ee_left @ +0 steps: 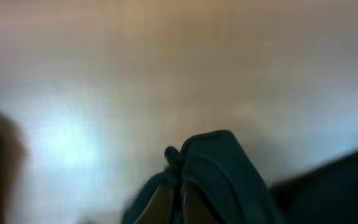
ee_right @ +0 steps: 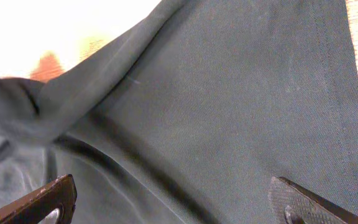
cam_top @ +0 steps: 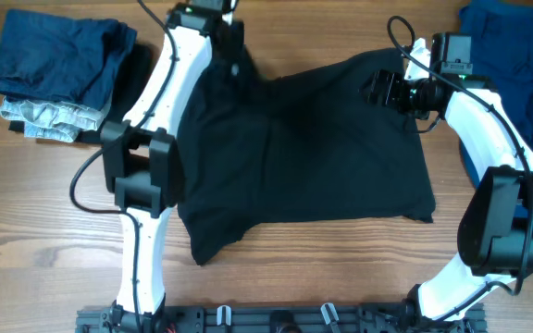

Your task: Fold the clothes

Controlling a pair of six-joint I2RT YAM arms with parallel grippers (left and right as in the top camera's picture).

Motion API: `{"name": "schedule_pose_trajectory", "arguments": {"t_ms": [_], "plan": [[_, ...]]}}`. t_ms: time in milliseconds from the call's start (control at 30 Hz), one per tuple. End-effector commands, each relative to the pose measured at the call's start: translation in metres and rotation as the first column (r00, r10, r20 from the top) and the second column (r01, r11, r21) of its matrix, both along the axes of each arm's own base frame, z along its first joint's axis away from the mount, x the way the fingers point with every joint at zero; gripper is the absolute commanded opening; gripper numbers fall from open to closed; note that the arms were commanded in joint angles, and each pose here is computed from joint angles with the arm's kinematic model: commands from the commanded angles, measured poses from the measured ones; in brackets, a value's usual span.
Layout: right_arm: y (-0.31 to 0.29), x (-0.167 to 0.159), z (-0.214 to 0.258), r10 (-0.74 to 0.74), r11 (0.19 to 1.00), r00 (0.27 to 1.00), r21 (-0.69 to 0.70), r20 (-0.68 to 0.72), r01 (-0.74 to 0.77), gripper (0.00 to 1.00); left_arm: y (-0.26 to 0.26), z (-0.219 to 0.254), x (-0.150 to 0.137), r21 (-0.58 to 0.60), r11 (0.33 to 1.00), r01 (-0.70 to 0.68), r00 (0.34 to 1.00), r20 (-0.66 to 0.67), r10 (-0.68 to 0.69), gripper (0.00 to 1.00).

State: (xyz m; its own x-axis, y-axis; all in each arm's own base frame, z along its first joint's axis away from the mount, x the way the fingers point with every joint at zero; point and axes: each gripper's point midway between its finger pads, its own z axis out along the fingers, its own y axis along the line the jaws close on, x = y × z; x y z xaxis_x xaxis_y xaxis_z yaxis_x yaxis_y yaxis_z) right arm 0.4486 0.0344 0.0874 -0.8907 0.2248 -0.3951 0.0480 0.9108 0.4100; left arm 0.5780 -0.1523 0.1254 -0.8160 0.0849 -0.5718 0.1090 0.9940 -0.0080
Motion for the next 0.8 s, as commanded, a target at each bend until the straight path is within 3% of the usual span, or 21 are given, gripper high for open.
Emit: {"name": "schedule_pose_trajectory", "arguments": {"t_ms": [0, 67, 100, 167, 200, 267, 433, 500, 567, 667, 767], "plan": [[0.005, 0.002, 0.011, 0.029, 1.0, 0.999, 0.006, 0.034, -0.029, 1.0, 0.001, 0.056, 0.024, -0.04, 0.999, -0.017, 0.984, 0.179, 0.024, 0.04], [0.005, 0.002, 0.011, 0.028, 1.0, 0.999, 0.006, 0.033, -0.029, 1.0, 0.001, 0.064, 0.034, -0.048, 0.999, -0.023, 0.972, 0.231, 0.033, 0.04], [0.005, 0.002, 0.011, 0.028, 1.0, 0.999, 0.006, 0.033, -0.029, 1.0, 0.002, 0.07, 0.039, -0.048, 0.998, -0.032, 0.964, 0.263, 0.044, 0.15], [0.005, 0.002, 0.011, 0.028, 1.0, 0.999, 0.006, 0.033, -0.029, 1.0, 0.005, 0.074, 0.043, -0.038, 0.998, -0.051, 0.957, 0.285, 0.06, 0.75], [0.005, 0.002, 0.011, 0.028, 1.0, 0.999, 0.006, 0.033, -0.028, 1.0, 0.008, 0.074, 0.043, -0.027, 0.998, -0.064, 0.956, 0.285, 0.069, 0.89], [0.005, 0.002, 0.011, 0.028, 1.0, 0.999, 0.006, 0.033, -0.029, 1.0, 0.013, 0.07, 0.04, -0.006, 0.997, -0.081, 0.96, 0.269, 0.08, 1.0], [0.005, 0.003, 0.011, 0.029, 1.0, 0.999, 0.006, 0.034, -0.029, 1.0, 0.011, 0.059, 0.029, 0.0, 0.998, -0.062, 0.976, 0.21, 0.061, 0.95], [0.005, 0.003, 0.011, 0.028, 1.0, 0.999, 0.007, 0.034, -0.029, 1.0, -0.005, 0.047, 0.022, -0.028, 0.999, 0.035, 0.987, 0.16, -0.03, 0.89], [0.005, 0.003, 0.011, 0.028, 1.0, 0.999, 0.007, 0.034, -0.028, 0.99, -0.024, 0.031, 0.013, -0.073, 0.99, 0.118, 0.988, 0.104, -0.11, 0.79], [0.005, 0.002, 0.01, 0.028, 1.0, 0.999, 0.007, 0.031, -0.028, 1.0, -0.043, 0.008, -0.002, -0.063, 0.975, 0.213, 0.977, 0.034, -0.211, 0.45], [0.005, 0.001, 0.01, 0.028, 1.0, 0.999, 0.007, 0.028, -0.028, 1.0, -0.045, -0.02, -0.013, -0.032, 0.974, 0.224, 0.973, -0.049, -0.225, 0.44]]}}
